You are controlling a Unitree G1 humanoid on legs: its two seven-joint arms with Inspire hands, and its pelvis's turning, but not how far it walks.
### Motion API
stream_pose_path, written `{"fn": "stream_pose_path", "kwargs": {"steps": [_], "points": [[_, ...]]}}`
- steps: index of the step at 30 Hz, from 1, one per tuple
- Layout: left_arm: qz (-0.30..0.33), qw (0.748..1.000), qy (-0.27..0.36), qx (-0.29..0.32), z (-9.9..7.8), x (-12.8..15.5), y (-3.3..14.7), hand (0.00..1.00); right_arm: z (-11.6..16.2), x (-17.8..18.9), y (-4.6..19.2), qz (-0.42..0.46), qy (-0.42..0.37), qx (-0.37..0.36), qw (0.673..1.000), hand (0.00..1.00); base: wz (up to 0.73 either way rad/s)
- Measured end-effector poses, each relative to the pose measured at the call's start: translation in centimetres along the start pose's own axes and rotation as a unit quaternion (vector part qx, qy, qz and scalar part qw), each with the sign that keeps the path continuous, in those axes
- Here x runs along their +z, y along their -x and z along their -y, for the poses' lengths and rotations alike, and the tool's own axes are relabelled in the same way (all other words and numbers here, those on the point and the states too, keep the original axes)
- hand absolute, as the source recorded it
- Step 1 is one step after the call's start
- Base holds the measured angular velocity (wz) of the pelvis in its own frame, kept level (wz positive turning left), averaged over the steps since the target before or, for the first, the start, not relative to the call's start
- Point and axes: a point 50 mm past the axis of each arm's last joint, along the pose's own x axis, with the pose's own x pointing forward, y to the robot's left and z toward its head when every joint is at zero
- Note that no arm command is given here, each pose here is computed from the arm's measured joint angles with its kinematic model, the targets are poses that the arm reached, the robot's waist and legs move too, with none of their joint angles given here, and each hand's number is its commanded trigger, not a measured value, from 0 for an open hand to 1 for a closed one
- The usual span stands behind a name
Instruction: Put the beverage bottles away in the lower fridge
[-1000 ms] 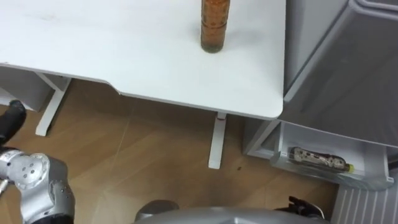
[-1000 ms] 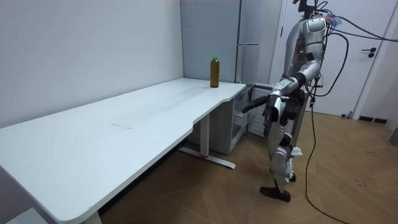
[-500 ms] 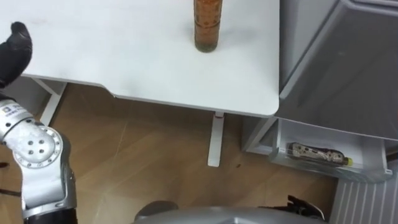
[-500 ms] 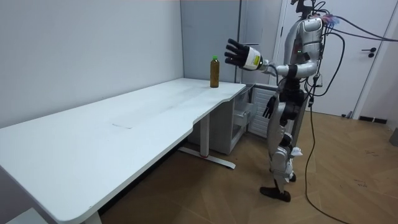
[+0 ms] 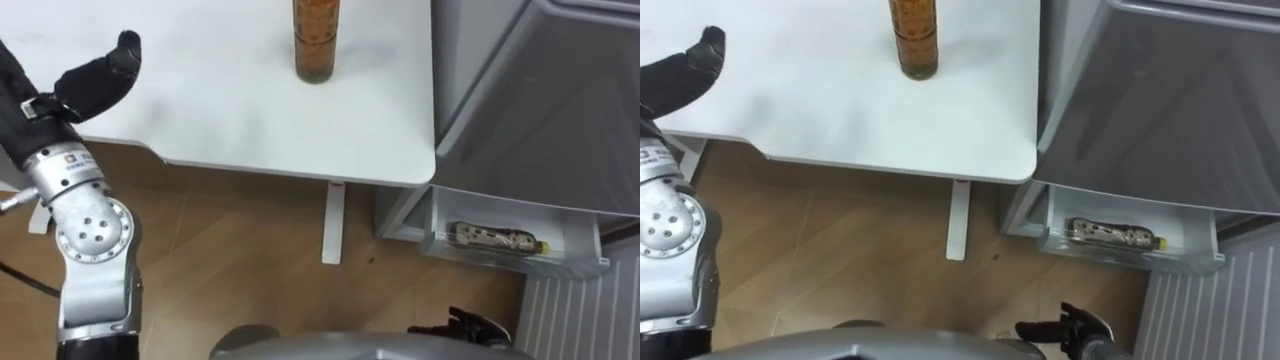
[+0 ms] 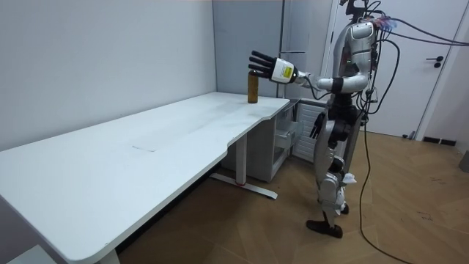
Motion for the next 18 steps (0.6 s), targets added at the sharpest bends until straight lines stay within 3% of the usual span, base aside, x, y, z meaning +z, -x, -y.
{"fn": "stream_pose_path", "kwargs": {"steps": [8,18], "points": [[-0.005,0.997,0.016,-0.081,2.2,0.0,0.8,0.00,-0.1,0.4,-0.1,0.004,0.002,0.001,1.000,0.00,-0.06],[-0.030,0.989,0.065,-0.126,2.8,-0.2,1.0,0.00,-0.2,0.8,-0.2,0.009,0.004,0.003,1.000,0.00,-0.08]]}}
